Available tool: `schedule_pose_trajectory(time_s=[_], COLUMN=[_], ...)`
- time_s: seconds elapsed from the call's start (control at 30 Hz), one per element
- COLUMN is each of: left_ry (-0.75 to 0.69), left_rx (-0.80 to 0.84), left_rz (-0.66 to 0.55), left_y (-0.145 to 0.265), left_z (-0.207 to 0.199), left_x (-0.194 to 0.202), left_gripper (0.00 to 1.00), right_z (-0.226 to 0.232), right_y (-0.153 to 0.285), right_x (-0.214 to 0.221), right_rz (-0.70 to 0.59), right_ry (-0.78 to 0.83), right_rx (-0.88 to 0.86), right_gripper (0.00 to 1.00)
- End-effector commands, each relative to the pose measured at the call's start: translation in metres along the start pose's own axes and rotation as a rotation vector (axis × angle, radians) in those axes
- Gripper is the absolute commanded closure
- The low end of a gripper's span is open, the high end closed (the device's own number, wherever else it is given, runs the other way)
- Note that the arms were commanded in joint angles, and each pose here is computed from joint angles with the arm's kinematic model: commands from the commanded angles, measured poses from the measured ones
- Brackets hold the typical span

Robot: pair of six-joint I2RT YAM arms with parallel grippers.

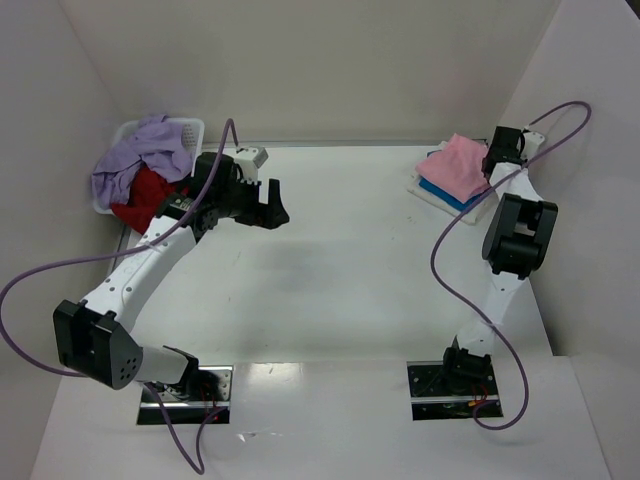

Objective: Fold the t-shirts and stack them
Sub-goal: Put the neatly folded tshirt into the corner of the board with the right arm

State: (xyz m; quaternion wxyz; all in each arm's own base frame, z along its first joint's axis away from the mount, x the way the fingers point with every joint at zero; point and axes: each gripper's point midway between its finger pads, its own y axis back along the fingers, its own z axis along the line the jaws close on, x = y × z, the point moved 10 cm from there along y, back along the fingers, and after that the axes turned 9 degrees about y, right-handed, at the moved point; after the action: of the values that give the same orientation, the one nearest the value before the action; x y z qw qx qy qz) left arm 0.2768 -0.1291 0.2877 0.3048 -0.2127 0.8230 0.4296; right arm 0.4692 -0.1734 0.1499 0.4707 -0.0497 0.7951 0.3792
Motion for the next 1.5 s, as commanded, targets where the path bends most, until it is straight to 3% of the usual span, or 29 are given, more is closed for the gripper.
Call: schedule_pose_trajectory(time_s=[0.0, 0.1, 0.27, 0.33, 0.37, 0.43, 0.47, 0.6, 0.87, 1.13, 1.47], left_ry=[-0.032, -0.036, -0.059, -0.065, -0.073, -0.070, -0.073, -0.073, -0.066, -0.007, 0.007], left_rx=[0.037, 0.040, 0.062, 0.068, 0.076, 0.053, 0.047, 0.039, -0.003, -0.024, -0.083], left_rz=[-0.050, -0.060, -0.123, -0.139, -0.163, -0.170, -0.186, -0.229, -0.234, -0.244, -0.232], left_y=[0.008, 0.011, 0.026, 0.032, 0.037, 0.038, 0.042, 0.055, 0.065, 0.071, 0.075], left_z=[-0.004, -0.006, -0.013, -0.016, -0.018, -0.016, -0.017, -0.018, -0.009, -0.004, 0.004], left_x=[-0.008, -0.008, -0.014, -0.015, -0.017, -0.016, -0.016, -0.012, 0.016, 0.035, 0.052], left_gripper=[0.00, 0.00, 0.00, 0.00, 0.00, 0.00, 0.00, 0.00, 0.00, 0.00, 0.00], right_z=[-0.008, 0.006, 0.022, 0.028, 0.029, 0.017, 0.015, -0.004, -0.070, -0.076, -0.080], right_y=[0.048, 0.088, 0.167, 0.193, 0.208, 0.231, 0.242, 0.274, 0.321, 0.331, 0.328], right_x=[-0.051, -0.068, -0.094, -0.092, -0.094, -0.088, -0.086, -0.055, -0.007, 0.030, 0.047], right_rz=[-0.138, -0.207, -0.310, -0.292, -0.296, -0.274, -0.251, -0.243, -0.293, -0.247, -0.240], right_ry=[-0.109, -0.094, -0.066, -0.054, -0.062, -0.085, -0.130, -0.142, -0.231, -0.221, -0.216], right_rx=[-0.084, -0.201, -0.432, -0.571, -0.635, -0.731, -0.794, -0.765, -0.734, -0.866, -0.873], right_gripper=[0.97, 0.96, 0.79, 0.71, 0.61, 0.51, 0.38, 0.00, 0.00, 0.00, 0.00])
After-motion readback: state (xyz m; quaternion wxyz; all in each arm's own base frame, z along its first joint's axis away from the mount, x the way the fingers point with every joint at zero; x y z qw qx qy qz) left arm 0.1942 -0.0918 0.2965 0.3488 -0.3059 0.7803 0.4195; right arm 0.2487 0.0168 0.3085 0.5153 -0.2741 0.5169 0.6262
